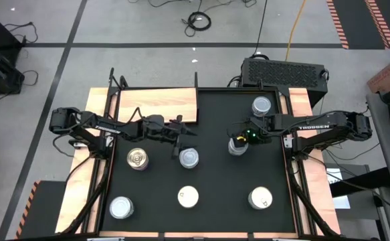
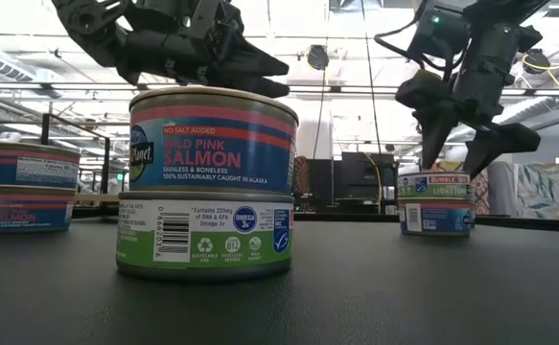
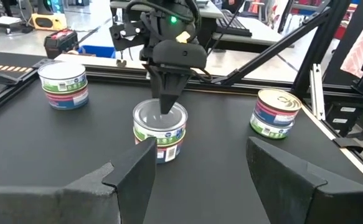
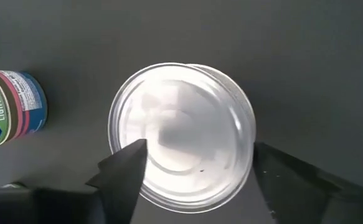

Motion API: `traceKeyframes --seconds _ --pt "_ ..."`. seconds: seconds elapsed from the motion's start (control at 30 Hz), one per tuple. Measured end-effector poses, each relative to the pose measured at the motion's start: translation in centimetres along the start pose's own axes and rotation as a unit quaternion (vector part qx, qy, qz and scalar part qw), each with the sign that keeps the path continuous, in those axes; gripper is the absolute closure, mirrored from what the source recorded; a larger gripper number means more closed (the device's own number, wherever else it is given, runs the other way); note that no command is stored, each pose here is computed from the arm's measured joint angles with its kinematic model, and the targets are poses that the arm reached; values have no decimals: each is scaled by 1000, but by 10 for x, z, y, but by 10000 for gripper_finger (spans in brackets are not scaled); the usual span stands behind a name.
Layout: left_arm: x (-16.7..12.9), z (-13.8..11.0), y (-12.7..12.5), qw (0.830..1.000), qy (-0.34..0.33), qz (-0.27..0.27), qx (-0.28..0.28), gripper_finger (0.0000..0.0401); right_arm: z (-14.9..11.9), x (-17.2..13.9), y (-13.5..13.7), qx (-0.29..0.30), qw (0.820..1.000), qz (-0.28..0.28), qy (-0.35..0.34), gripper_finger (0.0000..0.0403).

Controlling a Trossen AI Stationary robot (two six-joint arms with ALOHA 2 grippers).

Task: Stack canned seafood by type on shelf
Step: Remove the green and white tuna can from the blue and pink tuna can on the table

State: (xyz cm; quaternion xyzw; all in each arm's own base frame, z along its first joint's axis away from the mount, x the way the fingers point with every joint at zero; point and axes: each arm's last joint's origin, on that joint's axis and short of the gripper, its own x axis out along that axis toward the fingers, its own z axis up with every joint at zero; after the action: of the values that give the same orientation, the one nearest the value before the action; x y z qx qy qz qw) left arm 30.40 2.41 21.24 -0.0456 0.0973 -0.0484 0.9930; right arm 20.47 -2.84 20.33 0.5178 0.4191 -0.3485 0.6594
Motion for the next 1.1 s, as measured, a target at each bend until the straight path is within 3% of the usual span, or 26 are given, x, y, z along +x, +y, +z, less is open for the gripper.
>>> traceKeyframes --seconds 0.33,0.6,0.8,1.1 --pt "-1 0 6 1000 -1 9 -2 154 0 0 0 -1 1000 3 6 271" --pt "-1 0 6 1000 0 8 -2 154 0 0 0 -18 1000 3 7 351" --pt "-1 0 6 1000 0 8 -3 154 1 0 0 -15 1000 -5 -11 396" --pt "-1 0 6 1000 0 8 -4 154 1 0 -2 -11 1000 -16 -23 402"
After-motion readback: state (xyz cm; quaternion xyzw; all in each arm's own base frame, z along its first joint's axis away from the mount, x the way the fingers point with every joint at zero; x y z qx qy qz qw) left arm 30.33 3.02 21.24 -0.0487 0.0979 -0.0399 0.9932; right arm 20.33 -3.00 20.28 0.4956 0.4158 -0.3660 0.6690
